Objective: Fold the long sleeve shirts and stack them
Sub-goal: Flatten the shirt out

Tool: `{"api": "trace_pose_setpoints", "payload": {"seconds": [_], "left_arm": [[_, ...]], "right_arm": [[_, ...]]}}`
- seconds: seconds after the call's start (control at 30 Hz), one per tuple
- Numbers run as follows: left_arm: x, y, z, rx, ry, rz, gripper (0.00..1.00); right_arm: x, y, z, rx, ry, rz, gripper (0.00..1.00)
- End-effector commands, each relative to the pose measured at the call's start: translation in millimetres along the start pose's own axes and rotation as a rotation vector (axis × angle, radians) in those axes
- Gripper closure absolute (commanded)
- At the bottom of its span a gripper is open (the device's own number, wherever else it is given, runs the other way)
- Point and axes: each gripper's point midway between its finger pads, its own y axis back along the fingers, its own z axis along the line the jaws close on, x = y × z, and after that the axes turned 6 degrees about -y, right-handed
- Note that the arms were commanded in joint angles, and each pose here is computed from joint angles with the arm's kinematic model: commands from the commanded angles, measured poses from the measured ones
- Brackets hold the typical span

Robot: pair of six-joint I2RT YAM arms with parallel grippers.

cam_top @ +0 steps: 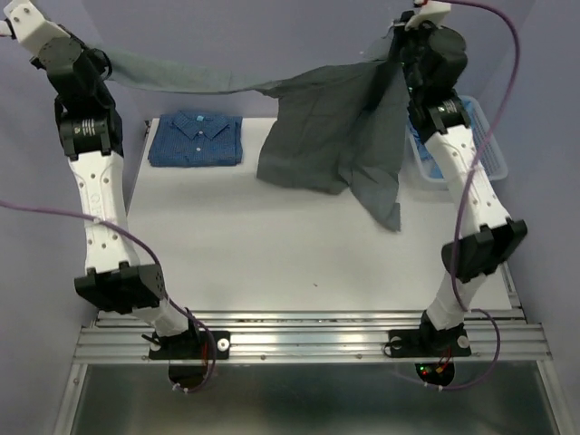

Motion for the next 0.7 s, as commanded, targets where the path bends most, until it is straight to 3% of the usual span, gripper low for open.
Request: {"api": "trace_pose_setpoints", "payload": {"seconds": [0.0, 0.07, 0.2, 0.33, 0.6, 0.67], "left_arm": [[-132.7, 90.5, 0.8, 0.089, 0.142, -0.328, 1.00], [-145.0, 120.8, 10.7, 0.091, 0.157, -0.365, 1.00], [-156.4, 176.0, 41.2, 0.040, 0.190, -0.422, 1.00], [-192.4, 252.5, 72.6, 0.012, 0.238, -0.553, 1.00], [-236.5, 330.7, 107.9, -0.050, 0.304, -0.675, 1.00], [-240.7, 338.0, 110.2, -0.051, 0.307, -0.682, 1.00]], "right_arm": [[-188.5, 100.8, -13.6, -0.067, -0.090, -0.415, 0.99], [-193.8, 119.7, -9.3, -0.113, -0.083, -0.414, 0.99], [-244.8, 192.0, -16.4, -0.159, -0.069, -0.514, 0.99], [-277.9, 253.1, -26.2, -0.173, -0.047, -0.599, 0.99], [-335.7, 363.6, -44.6, -0.183, -0.005, -0.799, 0.99], [-338.8, 367.5, -51.7, -0.144, 0.006, -0.809, 0.99]]}}
